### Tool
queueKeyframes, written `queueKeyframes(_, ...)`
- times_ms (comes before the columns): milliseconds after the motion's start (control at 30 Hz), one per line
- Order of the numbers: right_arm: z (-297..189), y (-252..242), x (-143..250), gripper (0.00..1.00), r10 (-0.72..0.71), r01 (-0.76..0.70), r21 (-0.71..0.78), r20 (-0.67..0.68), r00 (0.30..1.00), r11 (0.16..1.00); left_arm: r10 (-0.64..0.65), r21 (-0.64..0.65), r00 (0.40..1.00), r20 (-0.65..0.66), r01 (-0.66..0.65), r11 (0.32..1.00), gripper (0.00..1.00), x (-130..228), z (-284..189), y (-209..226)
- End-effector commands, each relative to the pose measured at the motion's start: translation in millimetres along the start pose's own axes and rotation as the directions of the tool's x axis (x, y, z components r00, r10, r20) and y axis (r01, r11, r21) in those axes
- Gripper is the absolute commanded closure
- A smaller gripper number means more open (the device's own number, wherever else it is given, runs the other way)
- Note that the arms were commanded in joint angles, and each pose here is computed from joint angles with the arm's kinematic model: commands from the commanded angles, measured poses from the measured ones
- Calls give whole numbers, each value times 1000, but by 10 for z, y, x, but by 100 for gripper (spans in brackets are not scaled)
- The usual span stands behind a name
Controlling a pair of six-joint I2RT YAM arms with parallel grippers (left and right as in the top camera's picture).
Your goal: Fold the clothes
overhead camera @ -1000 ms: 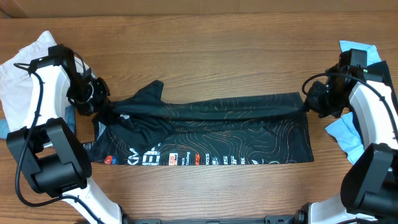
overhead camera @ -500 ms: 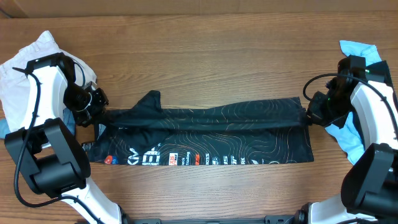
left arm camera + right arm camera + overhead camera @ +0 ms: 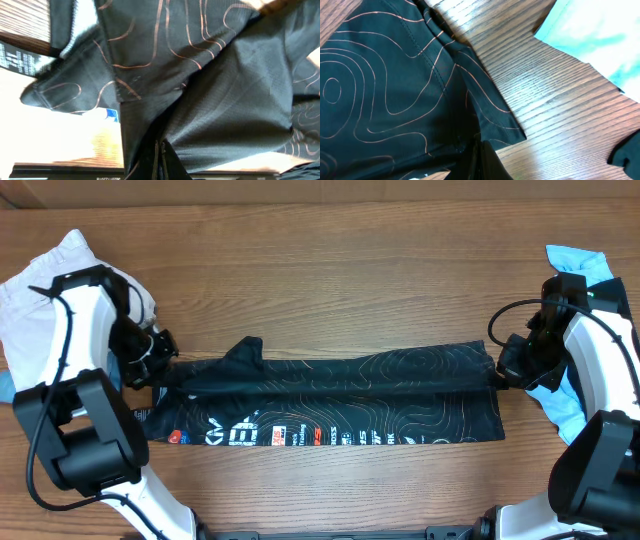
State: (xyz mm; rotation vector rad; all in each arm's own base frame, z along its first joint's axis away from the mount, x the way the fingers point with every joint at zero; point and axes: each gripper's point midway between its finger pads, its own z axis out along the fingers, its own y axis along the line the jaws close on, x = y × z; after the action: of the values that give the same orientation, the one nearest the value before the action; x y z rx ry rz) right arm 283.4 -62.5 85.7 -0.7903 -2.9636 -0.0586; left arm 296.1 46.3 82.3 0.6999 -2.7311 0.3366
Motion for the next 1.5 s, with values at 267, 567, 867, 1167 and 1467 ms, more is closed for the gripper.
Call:
queueKeyframes(267, -52, -76, 17, 96, 9, -10, 26, 18, 1000, 1000, 17, -185, 999, -52, -27, 982, 96, 223, 197, 192)
queueKeyframes(567, -39, -123, 67, 84, 10, -10, 50, 0, 1000, 999, 0, -236, 997, -75, -17, 972, 91, 286, 251, 300)
queueKeyframes(867, -39, -122, 65, 79, 10, -10, 50, 0, 1000, 999, -1, -239, 997, -78, -18, 971, 70, 295, 249, 308)
queueKeyframes(1167, -38, -102, 41, 79, 10, -11, 40, 10, 1000, 999, 36, -86, 999, 14, -35, 996, 67, 43, 296, 19)
queueKeyframes(1467, -38, -90, 4, 79, 9, -10, 35, 25, 1000, 999, 87, -27, 980, 181, -84, 996, 62, -362, 278, -196)
